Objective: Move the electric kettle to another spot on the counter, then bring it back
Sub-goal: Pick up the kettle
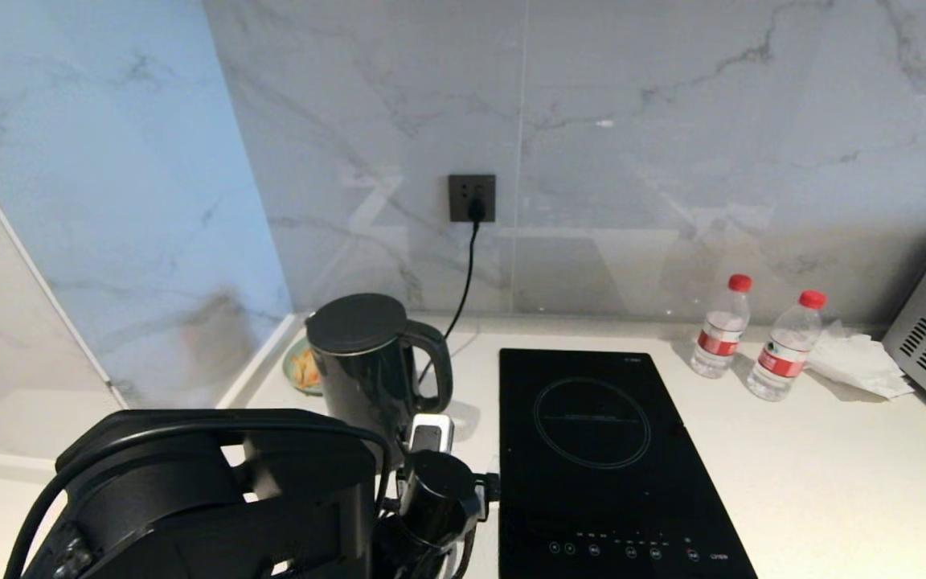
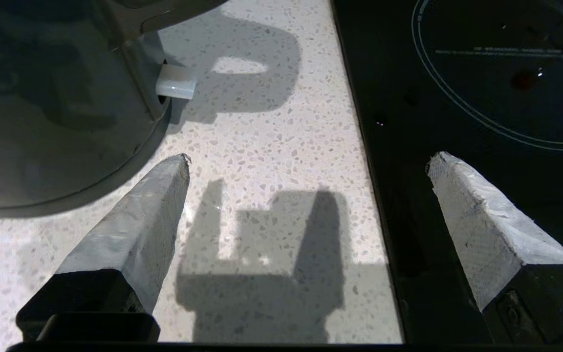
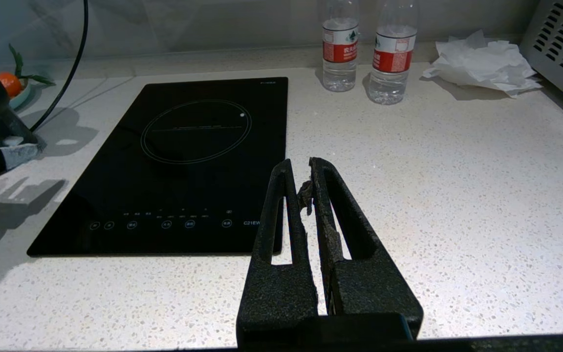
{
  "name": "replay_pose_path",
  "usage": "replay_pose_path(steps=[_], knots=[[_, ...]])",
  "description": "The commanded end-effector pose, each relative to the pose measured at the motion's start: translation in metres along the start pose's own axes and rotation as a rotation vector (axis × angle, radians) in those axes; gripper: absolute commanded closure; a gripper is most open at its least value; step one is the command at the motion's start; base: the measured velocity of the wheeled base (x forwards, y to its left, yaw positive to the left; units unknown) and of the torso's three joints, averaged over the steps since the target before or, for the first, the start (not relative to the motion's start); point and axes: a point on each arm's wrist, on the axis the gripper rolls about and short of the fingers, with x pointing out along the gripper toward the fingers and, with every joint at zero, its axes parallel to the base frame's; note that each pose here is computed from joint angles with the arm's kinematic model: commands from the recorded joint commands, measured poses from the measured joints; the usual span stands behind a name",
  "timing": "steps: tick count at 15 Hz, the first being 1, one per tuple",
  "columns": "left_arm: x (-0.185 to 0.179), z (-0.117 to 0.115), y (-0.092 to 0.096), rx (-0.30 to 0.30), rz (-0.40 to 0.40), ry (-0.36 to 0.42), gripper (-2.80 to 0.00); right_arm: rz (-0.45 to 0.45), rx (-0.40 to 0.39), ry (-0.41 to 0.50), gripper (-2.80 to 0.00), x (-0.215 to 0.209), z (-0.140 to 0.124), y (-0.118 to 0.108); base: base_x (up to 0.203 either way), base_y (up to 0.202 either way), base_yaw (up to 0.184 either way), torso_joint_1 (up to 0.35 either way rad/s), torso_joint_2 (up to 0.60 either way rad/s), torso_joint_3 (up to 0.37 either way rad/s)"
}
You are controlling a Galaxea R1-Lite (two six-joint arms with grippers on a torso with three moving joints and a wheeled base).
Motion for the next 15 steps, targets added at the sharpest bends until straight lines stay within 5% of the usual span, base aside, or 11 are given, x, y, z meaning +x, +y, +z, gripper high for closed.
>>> replay_pose_path(steps=[1, 15], knots=[[-0.009, 0.008, 0.002, -0.04, -0.004, -0.013, -2.8, 0.0, 0.0, 0.0, 0.0, 0.0, 0.0, 0.0, 0.0, 0.0, 0.0, 0.0, 0.0, 0.0], [-0.02, 0.034, -0.01, -0.055, -0.103, -0.052, -2.8, 0.0, -0.001, 0.002, 0.0, 0.0, 0.0, 0.0, 0.0, 0.0, 0.0, 0.0, 0.0, 0.0]])
